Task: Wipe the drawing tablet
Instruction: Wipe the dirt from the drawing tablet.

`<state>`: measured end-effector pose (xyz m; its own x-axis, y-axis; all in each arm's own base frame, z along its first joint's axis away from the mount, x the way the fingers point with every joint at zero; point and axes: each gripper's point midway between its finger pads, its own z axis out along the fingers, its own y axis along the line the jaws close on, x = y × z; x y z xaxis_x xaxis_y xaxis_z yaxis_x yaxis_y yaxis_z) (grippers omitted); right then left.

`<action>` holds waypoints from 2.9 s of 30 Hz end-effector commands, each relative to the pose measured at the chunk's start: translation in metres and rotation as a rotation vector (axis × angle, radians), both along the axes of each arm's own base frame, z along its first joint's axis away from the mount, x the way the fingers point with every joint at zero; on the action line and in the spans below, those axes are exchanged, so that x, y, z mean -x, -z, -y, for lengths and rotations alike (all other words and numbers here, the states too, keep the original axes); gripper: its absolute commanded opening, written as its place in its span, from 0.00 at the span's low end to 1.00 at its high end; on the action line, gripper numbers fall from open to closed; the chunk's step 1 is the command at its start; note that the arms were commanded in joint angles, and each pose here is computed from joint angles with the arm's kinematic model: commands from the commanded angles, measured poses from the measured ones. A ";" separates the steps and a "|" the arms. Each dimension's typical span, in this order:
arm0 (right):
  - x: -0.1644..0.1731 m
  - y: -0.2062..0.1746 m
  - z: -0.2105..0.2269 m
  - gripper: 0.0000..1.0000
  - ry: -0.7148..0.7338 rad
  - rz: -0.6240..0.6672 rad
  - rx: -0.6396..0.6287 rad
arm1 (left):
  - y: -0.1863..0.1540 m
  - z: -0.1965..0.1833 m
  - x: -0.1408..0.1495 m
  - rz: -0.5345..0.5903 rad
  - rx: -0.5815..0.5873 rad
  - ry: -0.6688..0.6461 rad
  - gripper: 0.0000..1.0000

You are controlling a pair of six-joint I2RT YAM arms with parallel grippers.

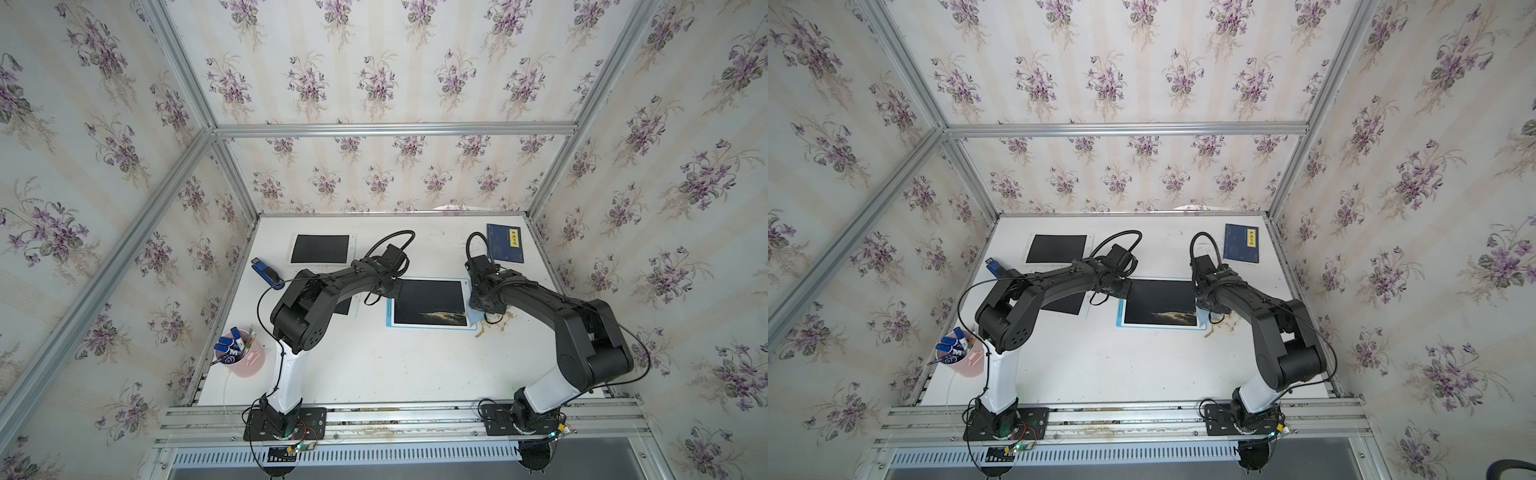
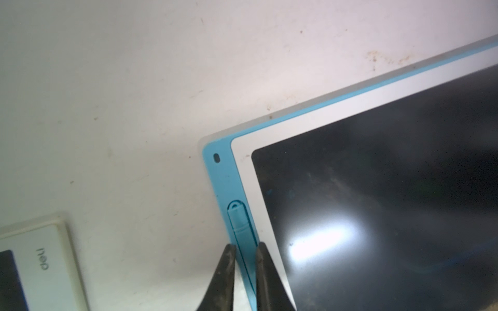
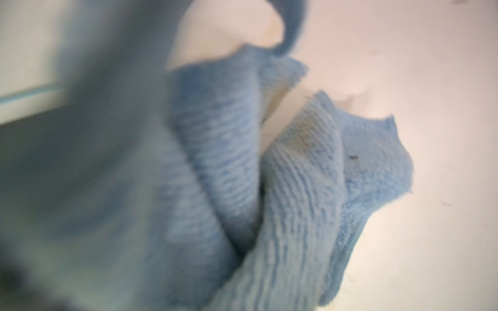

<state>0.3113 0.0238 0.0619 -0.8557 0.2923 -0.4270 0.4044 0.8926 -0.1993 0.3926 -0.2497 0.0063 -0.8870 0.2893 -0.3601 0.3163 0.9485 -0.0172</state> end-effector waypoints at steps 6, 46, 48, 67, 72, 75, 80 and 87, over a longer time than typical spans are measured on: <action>-0.017 -0.066 -0.042 0.00 -0.105 0.189 -0.044 | 0.025 -0.034 0.048 -0.192 -0.130 0.013 0.17; 0.049 0.035 -0.219 0.00 -0.410 -0.163 -1.006 | 0.023 -0.036 0.049 -0.191 -0.130 0.015 0.16; 0.053 0.046 -0.203 0.00 -0.354 -0.196 -1.026 | 0.022 -0.037 0.049 -0.191 -0.131 0.014 0.16; 0.060 0.051 -0.039 0.00 0.090 -0.109 -0.648 | 0.021 -0.038 0.047 -0.189 -0.133 0.015 0.16; 0.027 -0.002 -0.028 0.00 0.064 0.066 -0.593 | 0.018 -0.040 0.047 -0.184 -0.132 0.014 0.16; 0.011 -0.031 -0.038 0.00 0.008 0.148 -0.625 | 0.018 -0.040 0.047 -0.183 -0.131 0.011 0.16; 0.001 -0.042 -0.079 0.00 -0.105 0.138 -0.731 | 0.017 -0.041 0.047 -0.184 -0.133 0.009 0.16; 0.015 -0.029 -0.157 0.00 -0.298 0.032 -0.922 | 0.015 -0.043 0.046 -0.181 -0.140 0.008 0.16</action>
<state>0.2973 0.1573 0.0866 -0.9239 0.3301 -0.1937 0.1736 0.8126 0.5564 0.3903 -0.2452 0.0143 -0.8850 0.2825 -0.3702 0.3207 0.9461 -0.0446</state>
